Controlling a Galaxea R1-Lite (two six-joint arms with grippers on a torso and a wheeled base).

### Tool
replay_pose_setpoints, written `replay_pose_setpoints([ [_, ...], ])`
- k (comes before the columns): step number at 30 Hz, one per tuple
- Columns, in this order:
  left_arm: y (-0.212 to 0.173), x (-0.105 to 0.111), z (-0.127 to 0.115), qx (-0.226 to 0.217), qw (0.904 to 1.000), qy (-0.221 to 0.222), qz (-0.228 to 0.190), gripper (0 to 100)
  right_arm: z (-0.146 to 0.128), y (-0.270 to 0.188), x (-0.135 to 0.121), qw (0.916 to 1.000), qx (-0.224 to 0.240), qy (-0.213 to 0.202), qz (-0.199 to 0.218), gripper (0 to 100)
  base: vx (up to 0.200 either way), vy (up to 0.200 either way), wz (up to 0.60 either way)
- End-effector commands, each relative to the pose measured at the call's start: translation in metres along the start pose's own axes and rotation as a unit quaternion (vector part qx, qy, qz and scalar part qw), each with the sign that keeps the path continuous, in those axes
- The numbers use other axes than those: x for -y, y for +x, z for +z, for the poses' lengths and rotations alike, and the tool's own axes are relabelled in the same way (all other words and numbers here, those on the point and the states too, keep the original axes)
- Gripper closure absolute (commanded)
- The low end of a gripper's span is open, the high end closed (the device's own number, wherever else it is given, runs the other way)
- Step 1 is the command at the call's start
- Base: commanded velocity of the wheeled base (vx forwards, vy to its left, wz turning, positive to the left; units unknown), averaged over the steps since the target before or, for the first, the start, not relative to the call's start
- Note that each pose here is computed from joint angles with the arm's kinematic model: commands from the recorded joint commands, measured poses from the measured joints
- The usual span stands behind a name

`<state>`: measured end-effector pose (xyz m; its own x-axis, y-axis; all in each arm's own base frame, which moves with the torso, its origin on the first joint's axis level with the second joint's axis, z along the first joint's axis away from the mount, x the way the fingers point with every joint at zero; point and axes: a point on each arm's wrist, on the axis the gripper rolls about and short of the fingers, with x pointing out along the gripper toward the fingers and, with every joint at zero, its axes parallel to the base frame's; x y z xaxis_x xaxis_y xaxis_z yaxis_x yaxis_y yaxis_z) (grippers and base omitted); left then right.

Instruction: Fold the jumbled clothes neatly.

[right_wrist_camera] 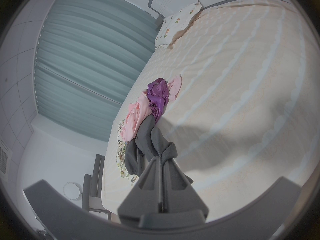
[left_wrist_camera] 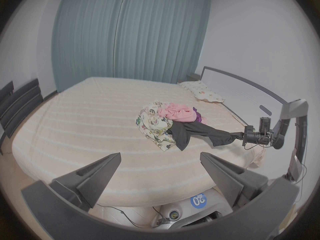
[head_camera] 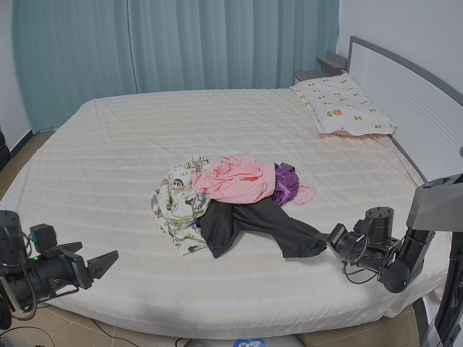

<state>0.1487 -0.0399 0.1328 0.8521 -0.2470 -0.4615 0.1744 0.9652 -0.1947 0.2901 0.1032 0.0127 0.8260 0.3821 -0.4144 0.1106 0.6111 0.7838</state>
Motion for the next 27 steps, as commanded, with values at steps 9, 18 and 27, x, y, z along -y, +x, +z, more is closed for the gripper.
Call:
replay_pose_setpoints([
  [9, 0.245, 0.069, -0.063, -0.140, 0.9839, -0.110, 0.005, 0, -0.008, 0.003, 0.006, 1.0000, -0.002, -0.002, 0.006, 100, 0.000, 0.000, 0.00],
  [18, 0.290, 0.084, -0.060, -0.125, 0.9826, -0.137, -0.006, 0, -0.008, 0.004, 0.007, 1.0000, -0.002, -0.002, 0.005, 100, 0.000, 0.000, 0.00],
  [27, 0.309, 0.099, -0.053, -0.128, 0.9747, -0.184, -0.001, 0, -0.009, 0.005, 0.007, 1.0000, -0.003, -0.003, 0.004, 100, 0.000, 0.000, 0.00],
])
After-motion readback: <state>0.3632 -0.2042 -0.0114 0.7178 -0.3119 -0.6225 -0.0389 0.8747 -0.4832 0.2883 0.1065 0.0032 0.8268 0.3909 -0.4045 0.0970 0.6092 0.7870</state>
